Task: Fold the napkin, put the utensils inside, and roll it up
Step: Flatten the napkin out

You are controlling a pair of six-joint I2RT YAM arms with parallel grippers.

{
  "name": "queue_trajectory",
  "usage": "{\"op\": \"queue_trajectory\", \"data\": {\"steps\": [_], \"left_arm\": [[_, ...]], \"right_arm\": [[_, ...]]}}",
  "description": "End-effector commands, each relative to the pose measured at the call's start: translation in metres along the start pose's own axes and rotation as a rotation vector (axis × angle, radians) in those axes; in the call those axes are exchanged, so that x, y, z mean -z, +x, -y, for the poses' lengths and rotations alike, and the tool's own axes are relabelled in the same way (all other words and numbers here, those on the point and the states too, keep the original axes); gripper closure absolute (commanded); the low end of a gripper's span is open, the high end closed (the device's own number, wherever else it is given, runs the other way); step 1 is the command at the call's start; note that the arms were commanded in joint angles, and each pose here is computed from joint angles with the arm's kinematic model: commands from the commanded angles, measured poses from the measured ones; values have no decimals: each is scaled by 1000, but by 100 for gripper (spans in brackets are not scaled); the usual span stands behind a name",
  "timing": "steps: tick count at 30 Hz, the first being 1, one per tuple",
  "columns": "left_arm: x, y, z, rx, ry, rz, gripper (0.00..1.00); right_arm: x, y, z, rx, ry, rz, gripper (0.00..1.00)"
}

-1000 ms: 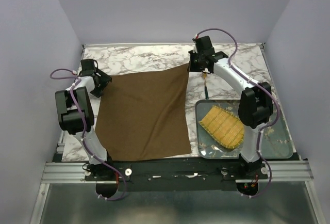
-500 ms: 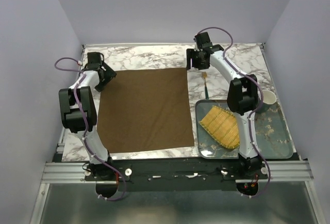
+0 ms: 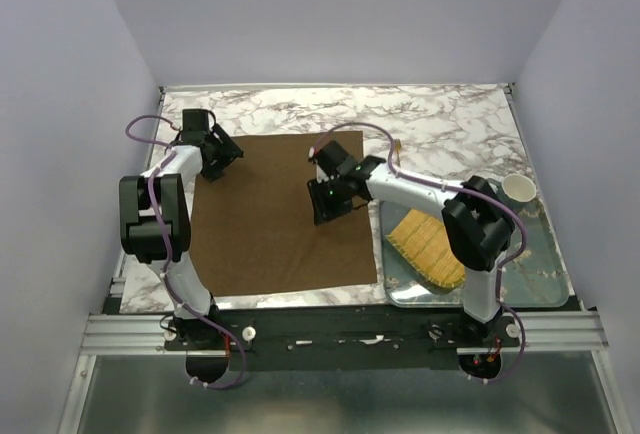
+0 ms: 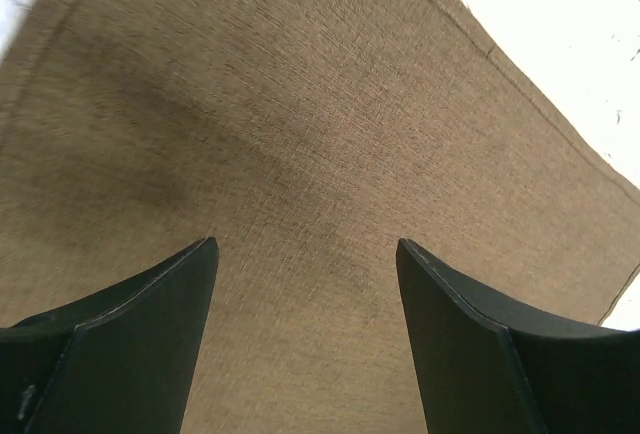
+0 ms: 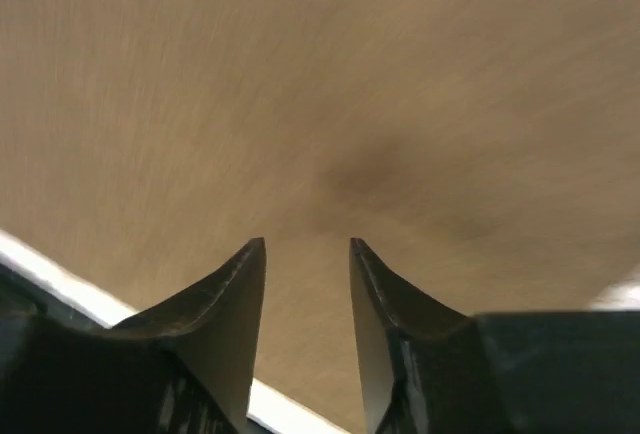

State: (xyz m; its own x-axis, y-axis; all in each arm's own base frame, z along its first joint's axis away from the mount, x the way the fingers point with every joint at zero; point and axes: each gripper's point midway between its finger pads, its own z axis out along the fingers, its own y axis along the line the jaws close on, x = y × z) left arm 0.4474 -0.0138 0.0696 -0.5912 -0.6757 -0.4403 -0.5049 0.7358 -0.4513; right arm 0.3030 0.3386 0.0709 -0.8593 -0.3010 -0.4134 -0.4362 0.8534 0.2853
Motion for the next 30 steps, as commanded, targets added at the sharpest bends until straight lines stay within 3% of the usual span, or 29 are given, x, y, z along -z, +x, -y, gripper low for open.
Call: {"op": "queue_trajectory", "data": {"steps": [1,5,12,17,22,23,24,26,30], "left_arm": [[-19,3,18,-1,96,-46,20],[-31,-9,27,32,136,3,20],[-78,-12,16,46,75,-41,21],[-82,-17,29,60,116,-66,20],[-28,-37,39,15,116,15,16],[-14,-38,37,6,96,21,16],[18,-57,44,-13,98,104,16],[55,-65,33,-76,17,147,15],[175,-99,28,-86,-29,418,14]], "right_arm": [[-14,30,-14,-63,-66,-10,57],[-28,31,11,-47,38,15,59],[-42,13,51,-77,105,17,59],[-36,-6,97,-81,211,27,57],[-8,-35,93,49,250,77,42],[-2,-37,89,67,261,88,33],[1,-37,68,115,245,102,30],[14,-42,37,163,213,141,22],[4,-18,-72,277,-7,148,19]]}}
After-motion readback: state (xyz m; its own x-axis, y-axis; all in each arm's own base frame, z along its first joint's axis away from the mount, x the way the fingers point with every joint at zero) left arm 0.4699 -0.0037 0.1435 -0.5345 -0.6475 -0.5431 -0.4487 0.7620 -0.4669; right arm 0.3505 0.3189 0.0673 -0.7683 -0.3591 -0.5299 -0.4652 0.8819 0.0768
